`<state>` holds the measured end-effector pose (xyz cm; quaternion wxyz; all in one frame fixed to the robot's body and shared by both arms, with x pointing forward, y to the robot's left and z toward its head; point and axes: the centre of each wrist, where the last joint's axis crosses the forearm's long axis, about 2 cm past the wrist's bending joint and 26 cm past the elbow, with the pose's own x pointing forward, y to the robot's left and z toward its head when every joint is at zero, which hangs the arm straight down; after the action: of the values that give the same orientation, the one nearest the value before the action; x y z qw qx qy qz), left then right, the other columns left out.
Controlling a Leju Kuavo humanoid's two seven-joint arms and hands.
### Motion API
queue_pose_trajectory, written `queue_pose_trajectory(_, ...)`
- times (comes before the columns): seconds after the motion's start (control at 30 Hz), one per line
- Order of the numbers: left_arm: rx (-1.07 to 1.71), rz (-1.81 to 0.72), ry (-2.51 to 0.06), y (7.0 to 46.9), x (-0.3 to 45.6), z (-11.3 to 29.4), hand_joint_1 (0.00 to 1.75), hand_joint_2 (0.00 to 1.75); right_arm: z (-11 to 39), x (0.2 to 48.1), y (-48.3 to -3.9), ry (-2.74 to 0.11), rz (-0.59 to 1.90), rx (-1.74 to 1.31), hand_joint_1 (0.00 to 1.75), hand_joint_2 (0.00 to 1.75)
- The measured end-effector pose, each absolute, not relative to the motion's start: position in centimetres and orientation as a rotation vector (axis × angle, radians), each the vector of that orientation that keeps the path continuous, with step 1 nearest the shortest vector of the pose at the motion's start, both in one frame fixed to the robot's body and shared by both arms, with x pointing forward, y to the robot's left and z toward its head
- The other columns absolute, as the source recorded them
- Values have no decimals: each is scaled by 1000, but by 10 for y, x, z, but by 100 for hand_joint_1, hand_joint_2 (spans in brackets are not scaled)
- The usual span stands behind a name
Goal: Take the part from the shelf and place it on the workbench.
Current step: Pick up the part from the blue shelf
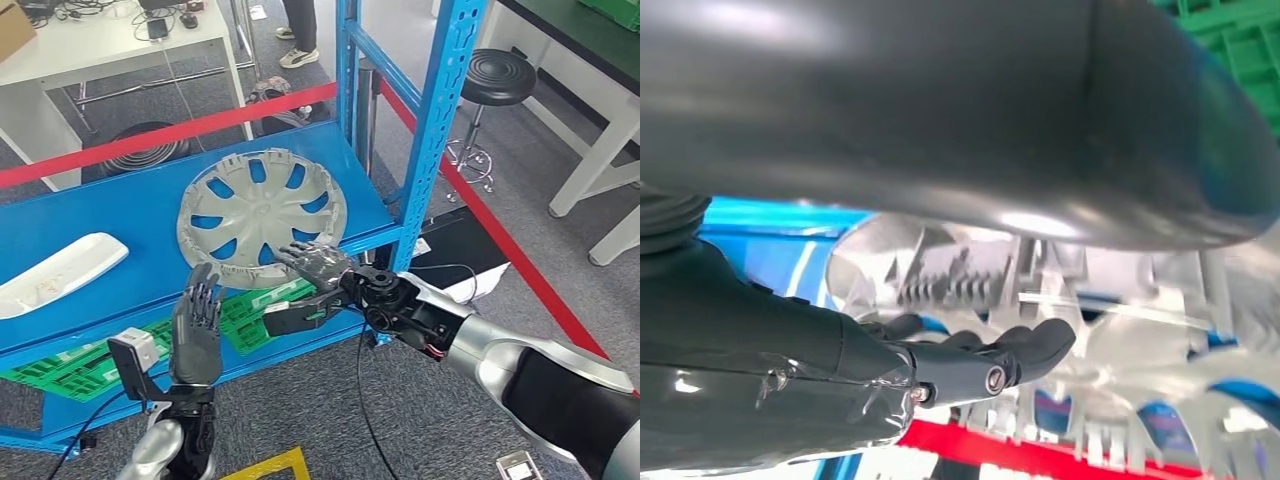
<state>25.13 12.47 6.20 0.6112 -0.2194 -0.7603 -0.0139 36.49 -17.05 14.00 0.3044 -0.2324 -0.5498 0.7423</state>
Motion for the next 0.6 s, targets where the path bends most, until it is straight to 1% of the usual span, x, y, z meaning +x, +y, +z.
queue_pose_trajectory(0.3,-501,-44,-1759,126,251,61,0,0,135,377,-184,-1389,1938,-635,0,0)
queue_pose_trajectory(0.6,-500,-48,-1747,126,249,59,0,0,130,385,-205,-1299,1881,-722,0,0)
